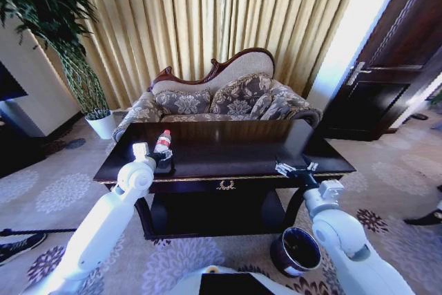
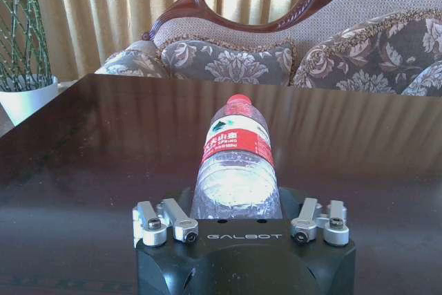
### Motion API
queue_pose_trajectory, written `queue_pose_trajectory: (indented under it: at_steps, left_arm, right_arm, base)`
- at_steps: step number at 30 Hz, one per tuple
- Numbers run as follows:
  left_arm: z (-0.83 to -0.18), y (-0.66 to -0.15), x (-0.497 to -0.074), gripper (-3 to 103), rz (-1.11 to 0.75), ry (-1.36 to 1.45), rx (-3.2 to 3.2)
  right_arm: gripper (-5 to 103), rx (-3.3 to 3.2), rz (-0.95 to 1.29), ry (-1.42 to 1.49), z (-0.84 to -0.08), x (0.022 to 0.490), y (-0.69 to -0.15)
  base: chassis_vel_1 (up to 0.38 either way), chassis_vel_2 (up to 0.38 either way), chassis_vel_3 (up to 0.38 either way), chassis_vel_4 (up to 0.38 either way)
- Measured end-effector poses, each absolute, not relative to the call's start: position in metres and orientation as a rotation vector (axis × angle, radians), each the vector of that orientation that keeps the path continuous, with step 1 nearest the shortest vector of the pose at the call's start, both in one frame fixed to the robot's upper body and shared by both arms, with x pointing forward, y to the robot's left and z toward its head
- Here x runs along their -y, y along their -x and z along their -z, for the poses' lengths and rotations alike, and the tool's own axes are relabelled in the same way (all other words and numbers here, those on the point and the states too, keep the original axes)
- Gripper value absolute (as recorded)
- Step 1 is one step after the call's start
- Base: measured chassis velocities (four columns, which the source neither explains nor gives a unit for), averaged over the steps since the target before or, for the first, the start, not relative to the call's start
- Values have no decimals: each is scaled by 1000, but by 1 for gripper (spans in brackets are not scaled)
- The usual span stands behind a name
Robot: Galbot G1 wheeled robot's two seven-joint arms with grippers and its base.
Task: Move to the front of the table and place the trash on the table into the trash bin.
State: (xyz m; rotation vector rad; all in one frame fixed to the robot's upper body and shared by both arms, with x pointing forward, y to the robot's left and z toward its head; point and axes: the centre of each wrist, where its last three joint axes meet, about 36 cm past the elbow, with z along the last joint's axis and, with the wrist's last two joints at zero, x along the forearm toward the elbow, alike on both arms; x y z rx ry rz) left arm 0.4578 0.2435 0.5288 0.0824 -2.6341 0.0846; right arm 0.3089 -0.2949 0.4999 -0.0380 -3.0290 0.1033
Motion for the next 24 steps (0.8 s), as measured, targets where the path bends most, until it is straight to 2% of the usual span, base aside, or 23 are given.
queue_pose_trajectory:
  at_steps: [1,4,7,10,13,19,23,24]
  left_arm:
    - [-529,-458,-243,66,-87,-81,2635]
    - [-529,-458,-244,61,-89,-79,2637]
    - [-530,-458,-245,49,-89,-79,2641]
    - [-530,-458,-247,46,-82,-73,2648]
    - [-526,-455,-253,37,-36,-45,2719]
    - [-517,-451,-258,36,123,-38,2861]
    - [-503,-449,-267,36,365,-14,3042]
    - [-503,-449,-267,36,365,-14,3042]
  right_arm:
    - [100,3030,-104,37,-500,295,-309]
    - [100,3031,-104,37,-501,295,-309]
    - [100,3032,-102,36,-500,294,-309]
    - [100,3031,-102,35,-500,293,-309]
    - [100,3034,-103,33,-500,293,-310]
    - [100,3046,-109,-4,-505,291,-312]
    - [100,3057,-11,-163,-521,281,-318]
    - [100,3057,-11,-163,-521,281,-318]
  base:
    - [0,0,0,0]
    - [0,0,0,0]
    - [0,0,0,0]
    - [0,0,0,0]
    - [0,0,0,0]
    - [0,0,0,0]
    - [0,0,0,0]
    - [0,0,0,0]
